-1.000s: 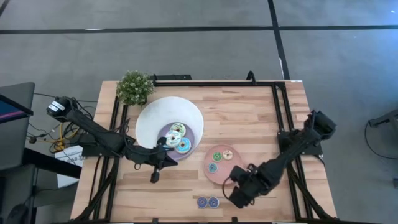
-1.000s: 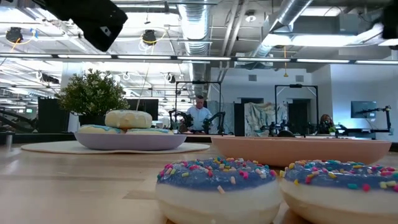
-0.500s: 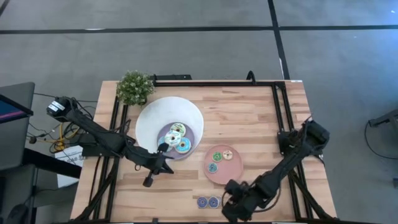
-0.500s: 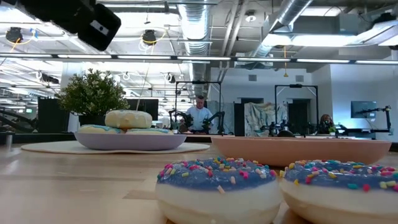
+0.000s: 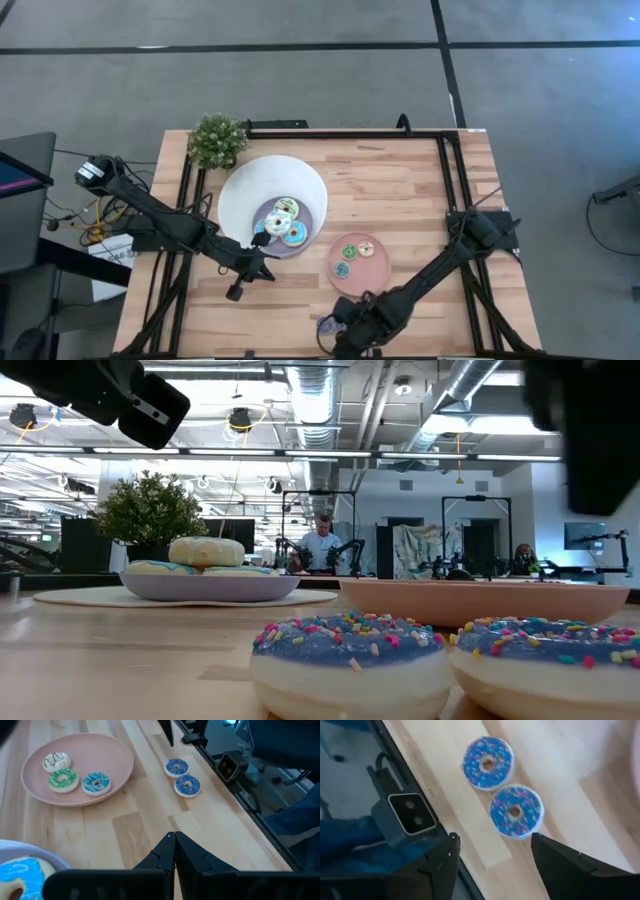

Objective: Pick & Place donuts
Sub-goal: Put the small violet donut on the pink plate

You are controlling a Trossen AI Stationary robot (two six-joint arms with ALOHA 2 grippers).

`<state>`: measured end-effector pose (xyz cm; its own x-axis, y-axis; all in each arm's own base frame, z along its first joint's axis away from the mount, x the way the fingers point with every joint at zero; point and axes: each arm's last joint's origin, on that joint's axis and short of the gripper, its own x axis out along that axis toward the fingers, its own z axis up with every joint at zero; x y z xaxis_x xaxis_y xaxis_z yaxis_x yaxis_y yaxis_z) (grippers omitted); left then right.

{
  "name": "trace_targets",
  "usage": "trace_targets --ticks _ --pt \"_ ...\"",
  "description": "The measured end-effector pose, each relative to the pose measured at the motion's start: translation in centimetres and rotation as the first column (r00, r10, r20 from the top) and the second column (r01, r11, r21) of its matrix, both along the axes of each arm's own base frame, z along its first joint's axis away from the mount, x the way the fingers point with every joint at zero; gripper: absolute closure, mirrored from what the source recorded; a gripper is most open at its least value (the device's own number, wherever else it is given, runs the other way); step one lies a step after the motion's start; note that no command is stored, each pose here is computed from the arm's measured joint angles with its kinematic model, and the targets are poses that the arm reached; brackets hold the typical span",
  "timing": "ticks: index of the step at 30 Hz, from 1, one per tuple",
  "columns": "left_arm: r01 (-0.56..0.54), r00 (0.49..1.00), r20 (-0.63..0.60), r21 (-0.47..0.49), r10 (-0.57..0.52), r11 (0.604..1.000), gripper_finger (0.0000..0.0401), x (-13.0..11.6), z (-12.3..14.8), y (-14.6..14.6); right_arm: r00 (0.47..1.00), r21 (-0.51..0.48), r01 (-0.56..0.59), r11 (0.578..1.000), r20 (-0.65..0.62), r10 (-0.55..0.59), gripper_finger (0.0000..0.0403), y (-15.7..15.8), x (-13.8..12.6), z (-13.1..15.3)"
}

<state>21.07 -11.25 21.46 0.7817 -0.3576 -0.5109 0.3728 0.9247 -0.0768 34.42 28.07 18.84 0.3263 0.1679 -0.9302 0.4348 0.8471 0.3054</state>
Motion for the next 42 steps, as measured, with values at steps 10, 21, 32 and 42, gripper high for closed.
trace_targets --ticks 10,21,32,42 --pt "0.012 1.000 0.005 0.036 -0.012 0.999 0.0401 0.0 -0.1 0.1 0.950 -0.164 -0.305 0.938 0.009 0.311 0.0168 0.3 0.4 -0.9" --pt "-0.008 1.000 0.005 0.056 0.008 0.998 0.0401 0.0 -0.2 0.1 0.888 -0.216 -0.448 0.867 -0.001 0.459 0.0140 -0.2 0.7 -1.3" --pt "-0.006 1.000 0.022 0.108 0.004 0.994 0.0401 0.0 -0.2 0.2 0.844 -0.236 -0.508 0.828 0.057 0.534 0.0058 -0.5 1.1 -2.9" --pt "-0.023 0.999 0.039 0.147 0.017 0.989 0.0401 0.0 -0.2 0.3 0.789 -0.306 -0.577 0.757 0.034 0.614 0.0035 -0.6 1.3 -4.2"
